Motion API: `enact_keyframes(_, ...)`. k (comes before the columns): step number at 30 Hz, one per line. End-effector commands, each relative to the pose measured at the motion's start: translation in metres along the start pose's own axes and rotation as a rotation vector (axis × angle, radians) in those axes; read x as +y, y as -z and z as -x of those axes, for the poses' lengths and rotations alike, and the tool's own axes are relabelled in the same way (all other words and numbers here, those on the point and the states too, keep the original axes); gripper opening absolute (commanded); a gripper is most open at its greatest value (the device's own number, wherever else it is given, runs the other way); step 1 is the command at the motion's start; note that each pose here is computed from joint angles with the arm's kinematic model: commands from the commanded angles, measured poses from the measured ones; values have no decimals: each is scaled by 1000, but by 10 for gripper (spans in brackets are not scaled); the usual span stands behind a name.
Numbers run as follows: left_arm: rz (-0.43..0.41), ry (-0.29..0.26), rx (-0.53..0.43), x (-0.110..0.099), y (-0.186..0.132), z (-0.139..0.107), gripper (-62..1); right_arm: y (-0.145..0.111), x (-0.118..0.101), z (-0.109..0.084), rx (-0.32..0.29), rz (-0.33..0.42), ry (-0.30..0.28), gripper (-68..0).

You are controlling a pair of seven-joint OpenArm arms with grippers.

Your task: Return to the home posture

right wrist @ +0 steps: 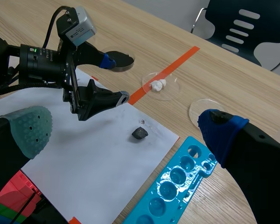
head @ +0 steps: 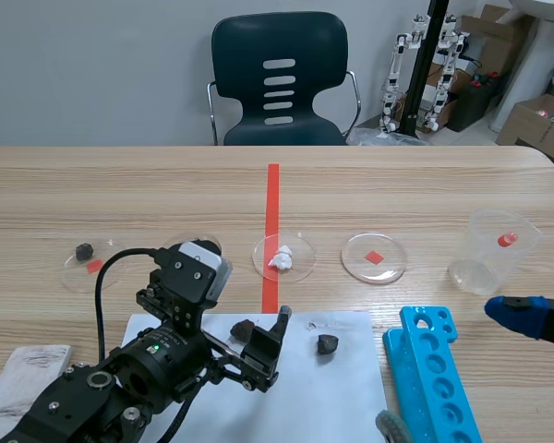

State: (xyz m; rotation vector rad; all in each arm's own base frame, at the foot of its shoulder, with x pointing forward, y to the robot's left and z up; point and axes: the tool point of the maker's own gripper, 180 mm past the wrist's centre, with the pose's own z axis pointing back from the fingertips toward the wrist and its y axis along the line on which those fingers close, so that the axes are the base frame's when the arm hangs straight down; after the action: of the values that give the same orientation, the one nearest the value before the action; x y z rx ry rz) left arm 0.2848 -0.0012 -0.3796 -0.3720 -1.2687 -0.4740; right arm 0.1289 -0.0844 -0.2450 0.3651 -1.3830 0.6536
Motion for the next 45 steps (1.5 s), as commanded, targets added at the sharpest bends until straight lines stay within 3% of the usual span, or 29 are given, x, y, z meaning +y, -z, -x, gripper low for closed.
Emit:
enact_keyframes(1,-2,2,-49,2,3,-16,-11,1,-2,-7,-27,7,0,4)
enact_keyframes(43,9,-1,-43,0,3,-14,-10,1,-2,-7,-27,7,0,4)
enact_keyframes(45,25,-1,-40,-1,1,-13,14,1,-2,-7,-27,7,0,4)
